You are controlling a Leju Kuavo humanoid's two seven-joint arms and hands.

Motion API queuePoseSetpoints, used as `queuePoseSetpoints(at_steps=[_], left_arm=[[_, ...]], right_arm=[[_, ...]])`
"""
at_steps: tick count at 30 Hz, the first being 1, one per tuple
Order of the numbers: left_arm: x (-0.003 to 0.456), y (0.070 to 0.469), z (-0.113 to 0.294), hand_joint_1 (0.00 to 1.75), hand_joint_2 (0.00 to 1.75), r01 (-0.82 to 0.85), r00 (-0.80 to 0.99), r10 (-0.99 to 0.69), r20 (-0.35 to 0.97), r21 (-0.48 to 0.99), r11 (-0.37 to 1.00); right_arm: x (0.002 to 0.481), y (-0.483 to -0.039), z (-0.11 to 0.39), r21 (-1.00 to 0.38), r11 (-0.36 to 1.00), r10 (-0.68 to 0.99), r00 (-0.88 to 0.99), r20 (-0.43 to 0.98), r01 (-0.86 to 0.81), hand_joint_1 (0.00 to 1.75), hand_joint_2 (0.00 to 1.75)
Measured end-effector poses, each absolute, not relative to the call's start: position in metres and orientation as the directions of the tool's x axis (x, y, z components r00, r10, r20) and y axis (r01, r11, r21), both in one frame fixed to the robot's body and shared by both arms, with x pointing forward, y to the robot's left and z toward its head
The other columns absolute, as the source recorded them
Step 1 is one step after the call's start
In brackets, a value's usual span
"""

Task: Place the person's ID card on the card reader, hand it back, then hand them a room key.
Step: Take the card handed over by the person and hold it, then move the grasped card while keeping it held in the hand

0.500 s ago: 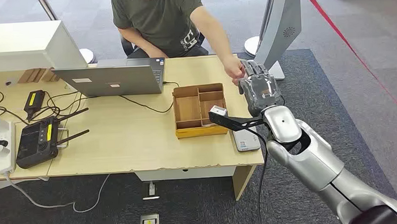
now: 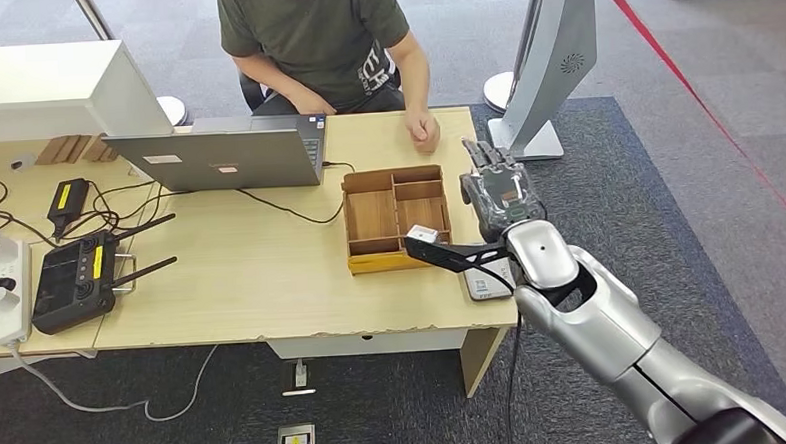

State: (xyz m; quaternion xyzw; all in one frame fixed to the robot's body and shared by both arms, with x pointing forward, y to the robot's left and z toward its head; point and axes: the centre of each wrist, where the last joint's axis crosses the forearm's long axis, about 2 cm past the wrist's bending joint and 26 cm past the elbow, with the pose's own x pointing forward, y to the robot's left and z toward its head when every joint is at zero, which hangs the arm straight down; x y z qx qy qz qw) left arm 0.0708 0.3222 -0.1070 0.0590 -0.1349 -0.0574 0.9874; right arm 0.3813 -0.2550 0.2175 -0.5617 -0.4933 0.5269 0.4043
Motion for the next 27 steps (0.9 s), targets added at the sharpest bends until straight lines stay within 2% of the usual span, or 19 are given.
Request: queuePoseSetpoints(at_steps=[18, 27], left_arm=[[0.071, 0.322, -0.107, 0.0, 0.0, 0.092, 0.961, -0.124, 0.247, 0.138, 0.986], [0.07, 0.321, -0.107, 0.0, 0.0, 0.086, 0.963, -0.118, 0.243, 0.141, 0.986]], right_arm=[[0.386, -0.273, 0.183, -0.976, -0.216, 0.976, 0.017, -0.216, -0.01, 1.75, 1.75], [0.381, -0.268, 0.16, -0.977, -0.202, 0.979, 0.002, -0.203, -0.07, 1.75, 1.75]])
